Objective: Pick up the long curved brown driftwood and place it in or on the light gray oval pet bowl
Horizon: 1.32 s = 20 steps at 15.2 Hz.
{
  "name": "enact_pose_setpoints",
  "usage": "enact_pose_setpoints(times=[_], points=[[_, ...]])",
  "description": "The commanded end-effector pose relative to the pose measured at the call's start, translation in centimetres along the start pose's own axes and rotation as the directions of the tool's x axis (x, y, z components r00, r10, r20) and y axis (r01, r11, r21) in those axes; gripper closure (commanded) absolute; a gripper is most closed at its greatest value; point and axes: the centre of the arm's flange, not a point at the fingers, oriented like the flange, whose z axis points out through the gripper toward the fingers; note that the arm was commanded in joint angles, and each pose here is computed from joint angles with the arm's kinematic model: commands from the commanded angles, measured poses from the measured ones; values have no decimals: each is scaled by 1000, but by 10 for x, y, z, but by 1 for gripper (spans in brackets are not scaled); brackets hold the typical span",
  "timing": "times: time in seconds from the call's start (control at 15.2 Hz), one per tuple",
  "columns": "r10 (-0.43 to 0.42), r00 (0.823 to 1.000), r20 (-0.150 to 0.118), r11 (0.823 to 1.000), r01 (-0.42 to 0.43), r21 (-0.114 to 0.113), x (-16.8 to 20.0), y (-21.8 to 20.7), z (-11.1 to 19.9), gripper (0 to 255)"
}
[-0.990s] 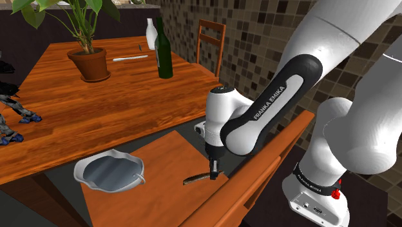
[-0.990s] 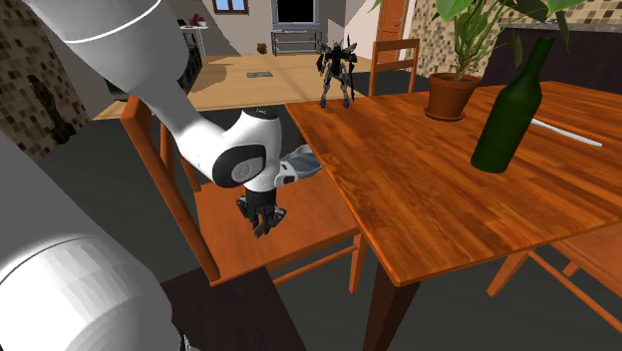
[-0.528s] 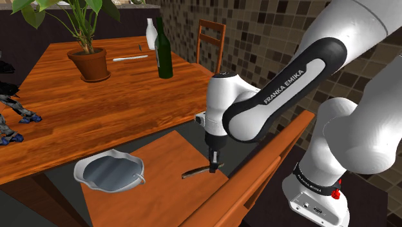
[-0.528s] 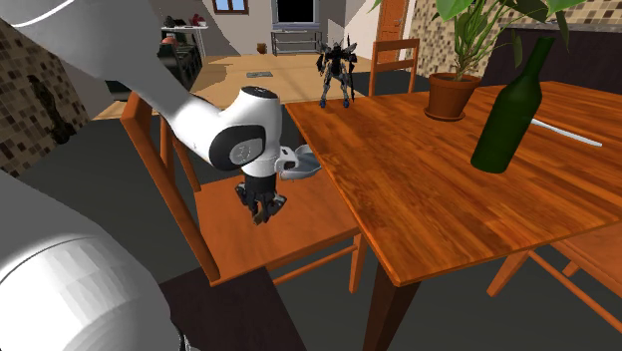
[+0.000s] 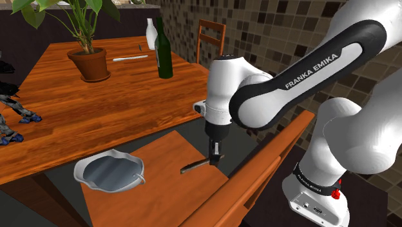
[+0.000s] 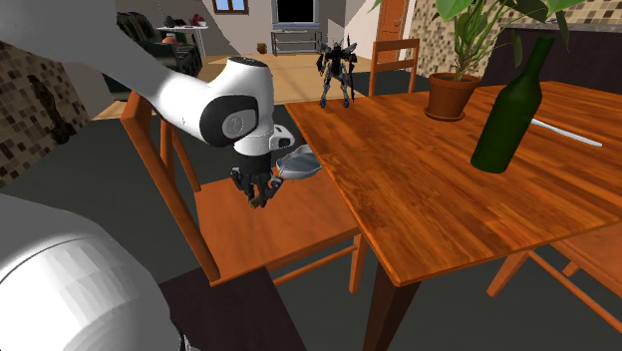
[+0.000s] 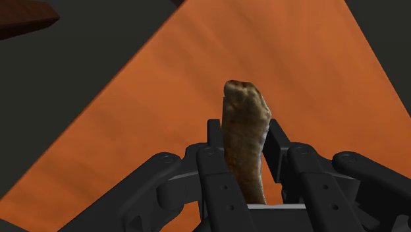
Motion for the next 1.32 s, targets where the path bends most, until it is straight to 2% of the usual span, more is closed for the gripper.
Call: enact_pose_setpoints(times=[0.0, 0.13, 1.25], points=[[-13, 1000, 2, 1000, 13, -4, 1, -5, -11, 255], [-13, 1000, 2, 1000, 13, -4, 1, -6, -20, 255], [-13, 1000, 2, 1000, 13, -4, 225, 5, -16, 255]])
